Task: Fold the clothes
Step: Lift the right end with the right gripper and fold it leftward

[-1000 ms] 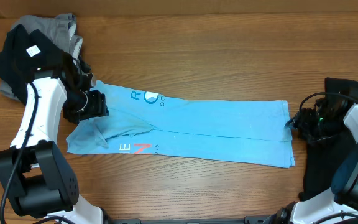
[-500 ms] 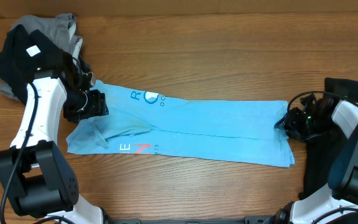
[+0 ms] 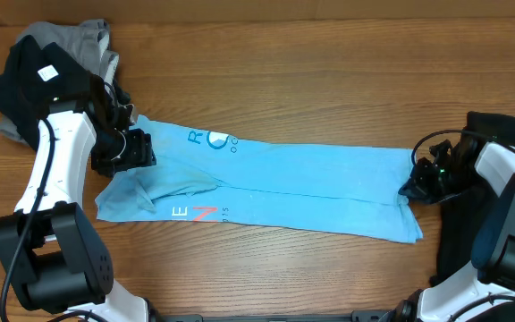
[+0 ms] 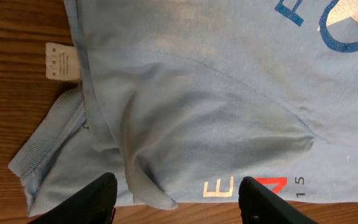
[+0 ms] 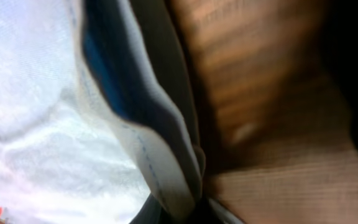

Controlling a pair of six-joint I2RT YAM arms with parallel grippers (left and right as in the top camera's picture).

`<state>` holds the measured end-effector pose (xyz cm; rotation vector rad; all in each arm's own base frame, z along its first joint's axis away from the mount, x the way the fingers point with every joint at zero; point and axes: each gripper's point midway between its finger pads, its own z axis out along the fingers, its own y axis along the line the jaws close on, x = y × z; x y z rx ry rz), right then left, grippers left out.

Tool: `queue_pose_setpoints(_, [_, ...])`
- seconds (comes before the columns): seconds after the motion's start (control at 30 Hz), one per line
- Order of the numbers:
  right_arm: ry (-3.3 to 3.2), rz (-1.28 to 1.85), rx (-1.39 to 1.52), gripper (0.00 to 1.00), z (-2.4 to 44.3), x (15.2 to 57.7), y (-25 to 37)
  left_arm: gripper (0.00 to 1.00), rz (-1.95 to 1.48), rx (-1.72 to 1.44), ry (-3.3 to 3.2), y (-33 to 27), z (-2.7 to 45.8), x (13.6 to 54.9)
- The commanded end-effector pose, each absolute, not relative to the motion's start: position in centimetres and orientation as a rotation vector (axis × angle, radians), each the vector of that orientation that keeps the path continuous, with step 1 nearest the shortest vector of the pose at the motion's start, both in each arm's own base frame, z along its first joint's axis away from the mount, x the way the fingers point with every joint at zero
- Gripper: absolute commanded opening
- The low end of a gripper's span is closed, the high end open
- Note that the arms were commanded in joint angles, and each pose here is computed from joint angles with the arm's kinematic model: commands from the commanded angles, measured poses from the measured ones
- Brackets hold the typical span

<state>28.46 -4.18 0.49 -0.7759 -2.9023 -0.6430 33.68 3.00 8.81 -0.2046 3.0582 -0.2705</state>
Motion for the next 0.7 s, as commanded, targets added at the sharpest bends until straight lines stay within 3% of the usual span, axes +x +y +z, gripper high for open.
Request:
queue_pose_setpoints(0.0, [-2.964,-0.604,-0.769,0.04,2.7,30.6,-5.4,0.66,-0.252,-0.220,3.019,3.3,9.9,34.4])
queue_pose_setpoints(0.33, [-3.093,-0.304,-0.919,0.04,11.2,33.3,-10.0,0.60,-0.271,-0.224,2.988,4.0,10.5,34.9])
queue_pose_setpoints(0.67, [-3.111,-0.468,-0.658,0.04,13.6,33.5,-1.8,0.58,-0.355,-0.246,2.928,4.1,13.2,36.1])
